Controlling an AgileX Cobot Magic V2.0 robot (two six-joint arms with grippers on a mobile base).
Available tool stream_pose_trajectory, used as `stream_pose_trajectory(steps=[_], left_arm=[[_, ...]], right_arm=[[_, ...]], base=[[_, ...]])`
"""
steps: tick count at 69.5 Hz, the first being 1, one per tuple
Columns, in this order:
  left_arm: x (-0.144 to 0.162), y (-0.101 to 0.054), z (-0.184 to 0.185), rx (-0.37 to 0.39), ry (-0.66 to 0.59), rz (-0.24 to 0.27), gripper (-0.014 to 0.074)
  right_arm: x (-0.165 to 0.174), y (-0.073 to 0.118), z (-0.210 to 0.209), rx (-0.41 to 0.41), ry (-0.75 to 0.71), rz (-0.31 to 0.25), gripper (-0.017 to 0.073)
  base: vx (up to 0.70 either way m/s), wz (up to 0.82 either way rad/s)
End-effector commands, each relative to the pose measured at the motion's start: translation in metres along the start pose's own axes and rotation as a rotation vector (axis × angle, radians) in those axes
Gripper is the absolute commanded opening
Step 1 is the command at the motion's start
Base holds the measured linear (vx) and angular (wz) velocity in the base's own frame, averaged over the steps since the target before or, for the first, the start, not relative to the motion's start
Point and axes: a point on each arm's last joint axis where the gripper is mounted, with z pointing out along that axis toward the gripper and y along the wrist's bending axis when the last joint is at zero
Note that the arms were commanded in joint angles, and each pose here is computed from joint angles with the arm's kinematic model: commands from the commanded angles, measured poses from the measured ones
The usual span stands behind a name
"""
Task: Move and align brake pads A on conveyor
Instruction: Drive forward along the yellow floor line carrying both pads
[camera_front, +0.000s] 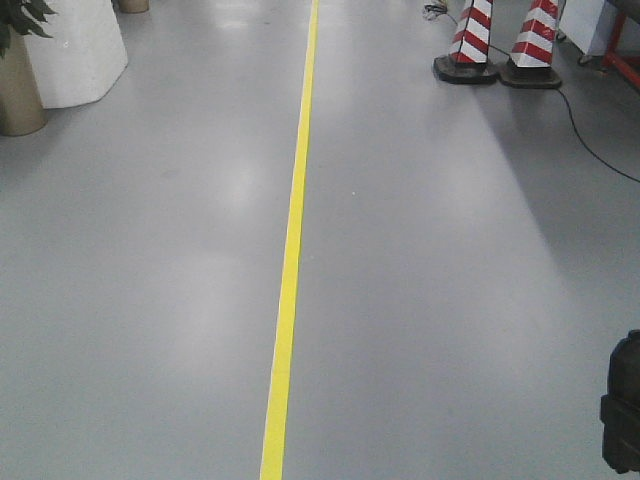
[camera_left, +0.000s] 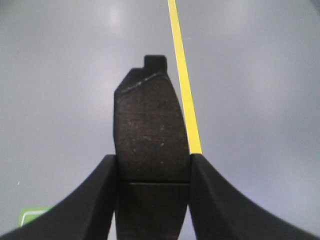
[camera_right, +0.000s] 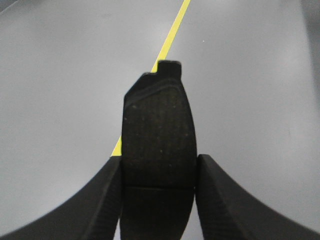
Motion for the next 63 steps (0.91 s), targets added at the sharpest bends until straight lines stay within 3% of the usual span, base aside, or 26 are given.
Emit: stream_pose_trajectory(steps=[1, 63], left_arm=[[-0.0146, -0.0002, -0.0053, 0.007, -0.1, 0.0, -0.0006], [-0.0146, -0.0002, -0.0053, 0.007, -0.1, 0.0, -0.0006]], right_arm=[[-0.0175, -0.001, -0.0047, 0.01, -0.118, -0.008, -0.0007], [-0.0175, -0.001, -0.0047, 0.01, -0.118, -0.008, -0.0007]], base=[[0.61, 0.0], [0.66, -0.04]])
